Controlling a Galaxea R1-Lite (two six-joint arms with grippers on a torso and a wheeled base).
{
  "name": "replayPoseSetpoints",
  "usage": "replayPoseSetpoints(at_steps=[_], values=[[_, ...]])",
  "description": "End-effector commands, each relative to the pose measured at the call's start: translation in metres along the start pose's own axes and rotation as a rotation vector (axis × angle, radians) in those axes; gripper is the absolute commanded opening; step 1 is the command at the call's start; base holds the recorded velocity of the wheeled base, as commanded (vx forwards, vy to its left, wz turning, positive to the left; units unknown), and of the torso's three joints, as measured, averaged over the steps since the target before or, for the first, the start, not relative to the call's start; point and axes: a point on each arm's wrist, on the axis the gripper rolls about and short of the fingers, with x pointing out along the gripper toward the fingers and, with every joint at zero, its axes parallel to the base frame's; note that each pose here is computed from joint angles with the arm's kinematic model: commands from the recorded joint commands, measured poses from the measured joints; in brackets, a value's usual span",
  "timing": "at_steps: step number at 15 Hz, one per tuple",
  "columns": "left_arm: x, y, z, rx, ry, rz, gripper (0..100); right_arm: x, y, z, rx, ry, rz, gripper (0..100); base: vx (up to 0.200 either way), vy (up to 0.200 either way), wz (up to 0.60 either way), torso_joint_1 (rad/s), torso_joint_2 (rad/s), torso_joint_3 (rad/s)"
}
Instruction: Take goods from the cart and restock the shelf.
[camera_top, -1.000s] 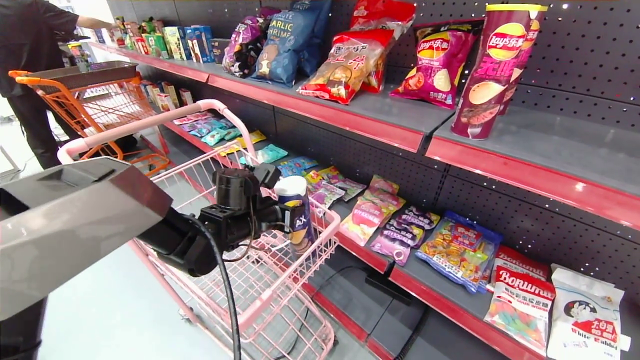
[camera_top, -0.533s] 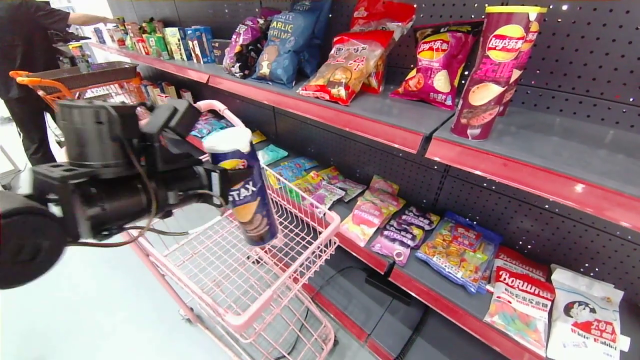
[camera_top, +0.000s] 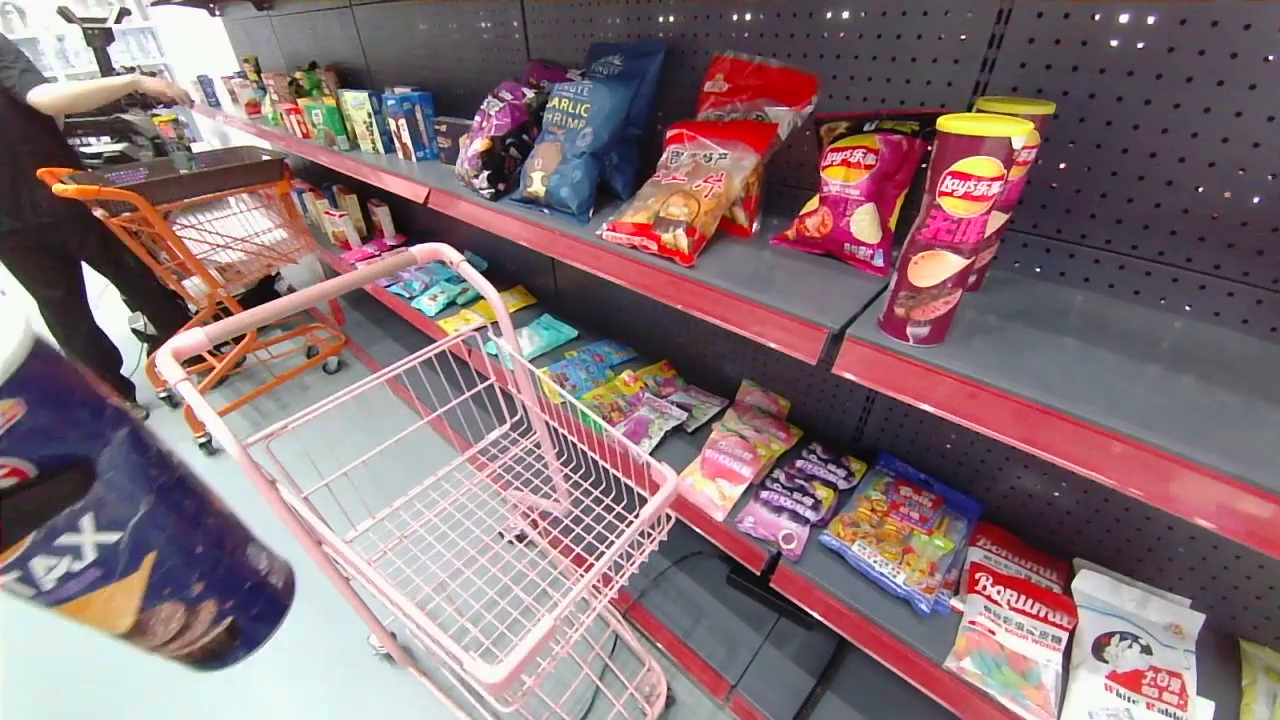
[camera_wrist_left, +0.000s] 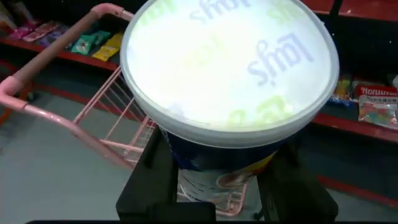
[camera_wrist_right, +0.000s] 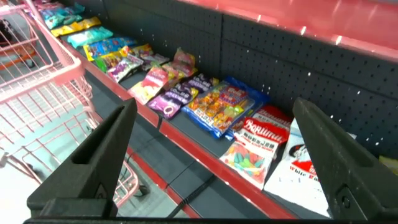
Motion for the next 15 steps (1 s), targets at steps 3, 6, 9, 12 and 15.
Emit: replayPoseSetpoints(at_steps=[3, 6, 9, 12, 15], values=[[-0.055, -0.004, -0.036, 0.008, -0.127, 0.055, 0, 0.0, 0.0, 0.0, 0.0, -0.001, 0.0, 100, 0.0, 0.0, 0.0, 0.227, -0.58, -0.356], [-0.057, -0.006, -0.047, 0.006, -0.124, 0.054, 0, 0.0, 0.0, 0.0, 0.0, -0.001, 0.0, 100, 0.0, 0.0, 0.0, 0.232, -0.58, -0.349], [-0.057, -0.006, -0.052, 0.006, -0.118, 0.052, 0, 0.0, 0.0, 0.0, 0.0, -0.001, -0.001, 100, 0.0, 0.0, -0.2, 0.183, -0.43, -0.251], [-0.056, -0.006, -0.052, 0.006, -0.113, 0.053, 0, 0.0, 0.0, 0.0, 0.0, 0.001, -0.001, 100, 0.0, 0.0, -0.6, 0.054, -0.13, -0.072], [-0.057, -0.004, -0.052, 0.004, -0.113, 0.14, 0, 0.0, 0.0, 0.0, 0.0, -0.001, -0.001, 100, 0.0, 0.0, -0.6, 0.02, -0.01, -0.009]])
